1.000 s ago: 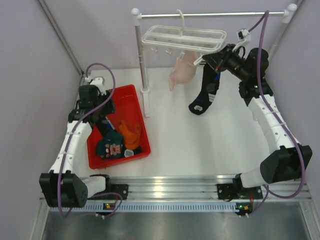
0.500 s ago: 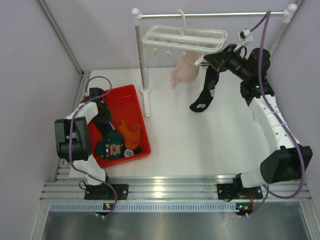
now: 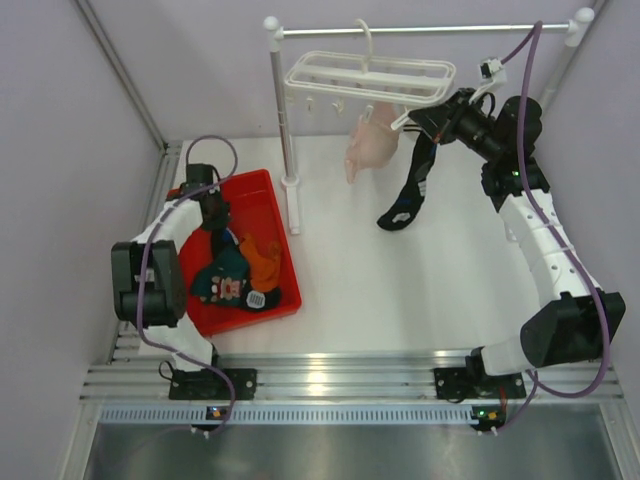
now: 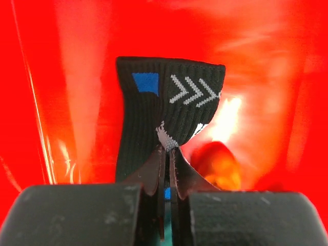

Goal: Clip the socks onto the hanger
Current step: Pick up the sock from the bin.

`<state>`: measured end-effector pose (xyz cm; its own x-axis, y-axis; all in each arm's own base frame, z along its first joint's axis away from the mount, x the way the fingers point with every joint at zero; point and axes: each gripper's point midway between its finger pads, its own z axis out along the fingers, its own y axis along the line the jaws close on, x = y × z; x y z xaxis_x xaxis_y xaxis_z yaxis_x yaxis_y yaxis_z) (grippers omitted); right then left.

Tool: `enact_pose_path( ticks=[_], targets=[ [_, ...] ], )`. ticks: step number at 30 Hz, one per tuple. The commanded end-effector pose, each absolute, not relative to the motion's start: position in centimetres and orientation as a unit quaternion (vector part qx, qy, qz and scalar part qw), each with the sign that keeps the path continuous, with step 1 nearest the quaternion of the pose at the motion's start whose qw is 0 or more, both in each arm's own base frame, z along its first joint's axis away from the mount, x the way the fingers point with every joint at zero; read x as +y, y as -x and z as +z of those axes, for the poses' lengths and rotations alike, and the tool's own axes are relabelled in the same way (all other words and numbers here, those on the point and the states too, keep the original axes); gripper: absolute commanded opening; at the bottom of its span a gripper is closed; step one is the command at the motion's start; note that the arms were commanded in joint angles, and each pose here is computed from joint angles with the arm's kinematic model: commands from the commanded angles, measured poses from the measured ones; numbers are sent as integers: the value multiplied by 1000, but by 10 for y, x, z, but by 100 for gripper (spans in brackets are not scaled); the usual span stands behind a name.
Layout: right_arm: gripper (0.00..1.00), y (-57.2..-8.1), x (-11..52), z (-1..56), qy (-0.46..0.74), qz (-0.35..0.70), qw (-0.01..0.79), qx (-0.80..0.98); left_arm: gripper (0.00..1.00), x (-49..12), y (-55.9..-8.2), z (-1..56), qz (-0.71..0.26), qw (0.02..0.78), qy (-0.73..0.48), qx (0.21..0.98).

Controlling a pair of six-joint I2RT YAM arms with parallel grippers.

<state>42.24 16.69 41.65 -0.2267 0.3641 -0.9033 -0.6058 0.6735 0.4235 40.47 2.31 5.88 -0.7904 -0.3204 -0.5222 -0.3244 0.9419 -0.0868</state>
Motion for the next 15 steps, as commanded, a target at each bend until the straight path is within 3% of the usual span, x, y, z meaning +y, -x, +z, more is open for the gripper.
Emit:
enact_pose_path(
  ticks=[1, 6, 15],
  targets=[
    [0, -412, 163, 437, 106, 390, 635, 658, 0, -1, -429, 160, -22, 428, 79, 900],
    [0, -412, 163, 438, 107, 391, 636, 657, 0, -5, -411, 232, -26, 532, 19, 846],
    [0, -411, 165, 441, 105, 400, 635, 653, 0, -28, -388, 302, -30, 635, -118, 763]
  ],
)
